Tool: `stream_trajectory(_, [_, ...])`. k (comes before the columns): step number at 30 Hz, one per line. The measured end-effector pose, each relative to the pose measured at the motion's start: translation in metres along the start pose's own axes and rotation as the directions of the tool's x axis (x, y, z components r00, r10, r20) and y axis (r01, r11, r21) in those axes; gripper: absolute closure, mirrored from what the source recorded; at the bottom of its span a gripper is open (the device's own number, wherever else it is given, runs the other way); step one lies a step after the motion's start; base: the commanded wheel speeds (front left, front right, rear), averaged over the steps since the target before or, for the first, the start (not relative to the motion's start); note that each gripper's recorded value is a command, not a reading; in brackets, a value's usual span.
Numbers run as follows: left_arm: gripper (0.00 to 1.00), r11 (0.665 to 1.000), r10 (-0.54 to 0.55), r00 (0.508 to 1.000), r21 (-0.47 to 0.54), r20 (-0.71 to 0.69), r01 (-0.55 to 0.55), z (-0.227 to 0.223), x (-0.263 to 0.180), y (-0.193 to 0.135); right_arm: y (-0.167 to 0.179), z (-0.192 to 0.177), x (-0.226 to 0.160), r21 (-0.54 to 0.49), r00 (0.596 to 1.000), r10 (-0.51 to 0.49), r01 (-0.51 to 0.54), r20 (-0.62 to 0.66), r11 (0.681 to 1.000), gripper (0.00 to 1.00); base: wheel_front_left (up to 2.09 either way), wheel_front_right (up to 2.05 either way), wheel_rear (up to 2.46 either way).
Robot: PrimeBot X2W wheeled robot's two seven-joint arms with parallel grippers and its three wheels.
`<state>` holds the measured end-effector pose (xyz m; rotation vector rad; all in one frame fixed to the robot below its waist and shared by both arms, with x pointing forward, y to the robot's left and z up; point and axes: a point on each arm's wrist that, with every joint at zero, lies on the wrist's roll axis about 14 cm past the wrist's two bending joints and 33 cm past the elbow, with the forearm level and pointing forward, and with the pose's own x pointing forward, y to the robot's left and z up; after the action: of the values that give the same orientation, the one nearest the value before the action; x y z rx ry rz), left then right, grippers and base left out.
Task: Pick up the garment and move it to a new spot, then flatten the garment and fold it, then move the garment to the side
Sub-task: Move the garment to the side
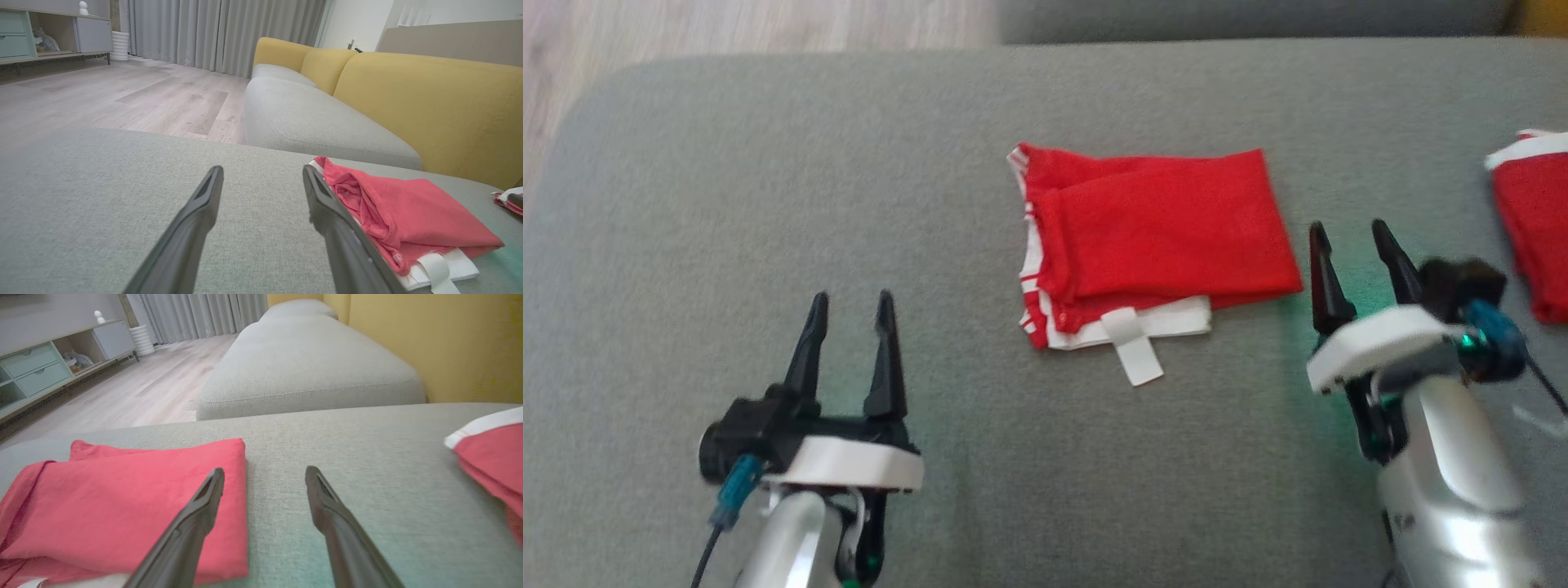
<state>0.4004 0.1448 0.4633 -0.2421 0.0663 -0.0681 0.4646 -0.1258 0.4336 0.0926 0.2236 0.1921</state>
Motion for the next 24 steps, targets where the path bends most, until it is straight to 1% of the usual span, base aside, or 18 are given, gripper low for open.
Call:
stream_trajectory(4, [0.0, 1.0, 0.002, 1.0, 0.006, -0.007, -0.002, -0.002, 0.007, 0.003, 0.011, -0.025, 0.024, 0.024, 0.992, 0.031, -0.028, -0.121, 0.999, 0.0, 0.0, 0.0, 0.0])
stream_trajectory(10, [0.0, 0.999, 0.032, 0.999, 0.007, -0.021, -0.032, -0.006, 0.009, 0.015, 0.033, -0.06, 0.043, 0.032, 0.962, 0.09, -0.085, -0.258, 0.996, 0.0, 0.0, 0.0, 0.0])
stream_trajectory(17, [0.0, 0.998, 0.057, 0.998, 0.007, -0.029, -0.057, -0.009, 0.009, 0.023, 0.041, -0.065, 0.061, -0.008, 0.94, 0.118, -0.128, -0.321, 0.992, 0.0, 0.0, 0.0, 0.0])
stream_trajectory(18, [0.0, 0.998, 0.059, 0.998, 0.008, -0.028, -0.059, -0.008, 0.009, 0.023, 0.042, -0.065, 0.062, -0.013, 0.936, 0.121, -0.132, -0.33, 0.991, 0.11, 0.0, 0.0, 0.0])
stream_trajectory(19, [0.0, 0.998, 0.058, 0.998, 0.008, -0.026, -0.058, -0.007, 0.01, 0.023, 0.042, -0.065, 0.063, -0.019, 0.934, 0.123, -0.137, -0.336, 0.99, 0.58, 0.0, 0.0, 0.0])
stream_trajectory(20, [0.0, 0.998, 0.056, 0.998, 0.008, -0.023, -0.056, -0.006, 0.01, 0.022, 0.043, -0.064, 0.063, -0.025, 0.932, 0.126, -0.143, -0.339, 0.989, 1.0, 0.0, 0.0, 0.0])
stream_trajectory(24, [0.0, 0.999, 0.044, 0.999, 0.008, -0.009, -0.044, -0.002, 0.013, 0.018, 0.048, -0.06, 0.06, -0.052, 0.939, 0.136, -0.161, -0.315, 0.986, 1.0, 0.0, 0.0, 0.0])
